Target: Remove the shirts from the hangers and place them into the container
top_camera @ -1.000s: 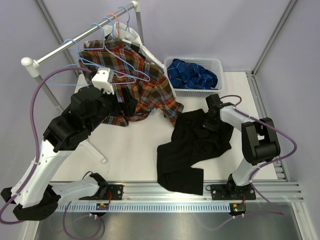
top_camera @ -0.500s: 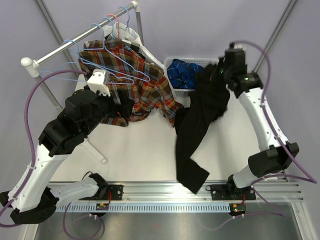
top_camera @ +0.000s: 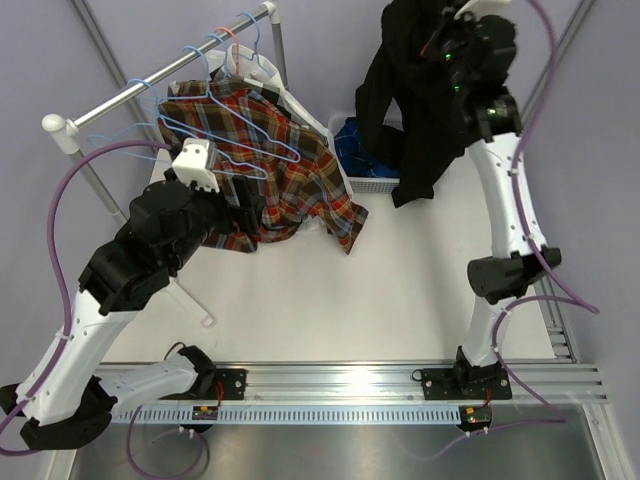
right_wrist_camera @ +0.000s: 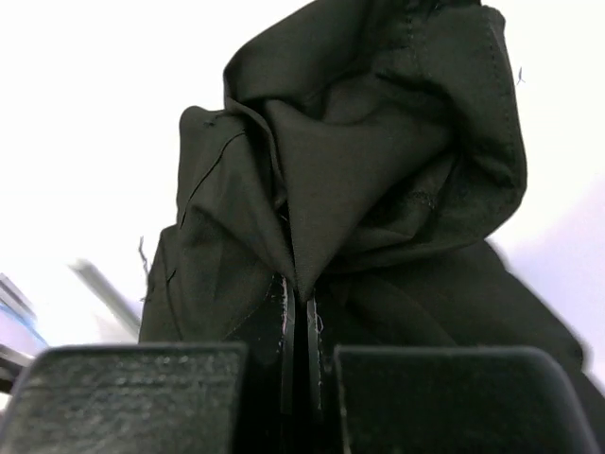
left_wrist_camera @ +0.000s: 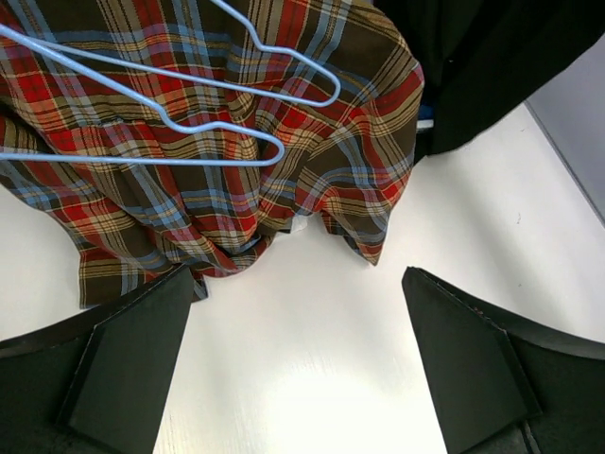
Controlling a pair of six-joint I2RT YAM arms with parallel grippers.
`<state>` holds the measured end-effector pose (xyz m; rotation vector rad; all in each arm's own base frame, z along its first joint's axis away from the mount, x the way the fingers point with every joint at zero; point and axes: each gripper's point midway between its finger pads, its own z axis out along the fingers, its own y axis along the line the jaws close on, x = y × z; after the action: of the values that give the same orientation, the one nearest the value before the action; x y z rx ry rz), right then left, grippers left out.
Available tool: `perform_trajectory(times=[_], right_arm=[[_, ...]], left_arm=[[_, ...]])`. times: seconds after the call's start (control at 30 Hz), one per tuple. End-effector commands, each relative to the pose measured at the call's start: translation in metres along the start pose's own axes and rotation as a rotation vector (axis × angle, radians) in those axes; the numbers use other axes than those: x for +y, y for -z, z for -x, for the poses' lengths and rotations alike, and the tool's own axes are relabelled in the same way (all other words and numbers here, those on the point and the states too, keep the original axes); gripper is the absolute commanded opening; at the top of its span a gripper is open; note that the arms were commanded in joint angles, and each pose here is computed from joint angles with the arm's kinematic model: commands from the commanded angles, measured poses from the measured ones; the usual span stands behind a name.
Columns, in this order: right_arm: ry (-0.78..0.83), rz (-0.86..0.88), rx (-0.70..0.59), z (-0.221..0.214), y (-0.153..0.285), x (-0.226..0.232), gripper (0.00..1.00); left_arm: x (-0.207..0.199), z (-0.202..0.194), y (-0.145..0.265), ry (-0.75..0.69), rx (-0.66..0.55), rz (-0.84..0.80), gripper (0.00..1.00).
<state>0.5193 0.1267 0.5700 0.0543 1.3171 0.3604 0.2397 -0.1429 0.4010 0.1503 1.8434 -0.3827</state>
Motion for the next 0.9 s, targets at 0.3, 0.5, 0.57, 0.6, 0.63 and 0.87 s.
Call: perform_trajectory(times=[0.3,0.5,0.57,0.6,0.63,0.87], right_arm=[[-0.12,-0.265,0.567,-0.341,-0.02,-0.104,0.0],[-0.183,-0.402,0.941,-0.457,0.027,-0.132,0.0],[-0.204,-0.466,1.022,-0.476,0.045,-0.139,0.0],[-0.228,-0.502,1.027,-0.479,0.05,-0.141,0.0],[-0.241,-0.526,1.046,-0.487,0.061,-0.144,0.0],[-0.297,-0.559,1.025,-0.453,0.07,-0.166,0.42]], left_arm=[[0.011,0.007,-0.003,0.01,-0.054,0.058,0.99],[0.01,-0.001,-0.008,0.001,-0.031,0.058,0.99],[0.008,-0.002,-0.009,0.005,-0.027,0.048,0.99],[0.008,-0.001,-0.008,0.007,-0.029,0.048,0.99],[0.008,-0.002,-0.008,0.008,-0.027,0.048,0.99],[0.006,-0.006,-0.01,0.011,-0.015,0.039,0.99]])
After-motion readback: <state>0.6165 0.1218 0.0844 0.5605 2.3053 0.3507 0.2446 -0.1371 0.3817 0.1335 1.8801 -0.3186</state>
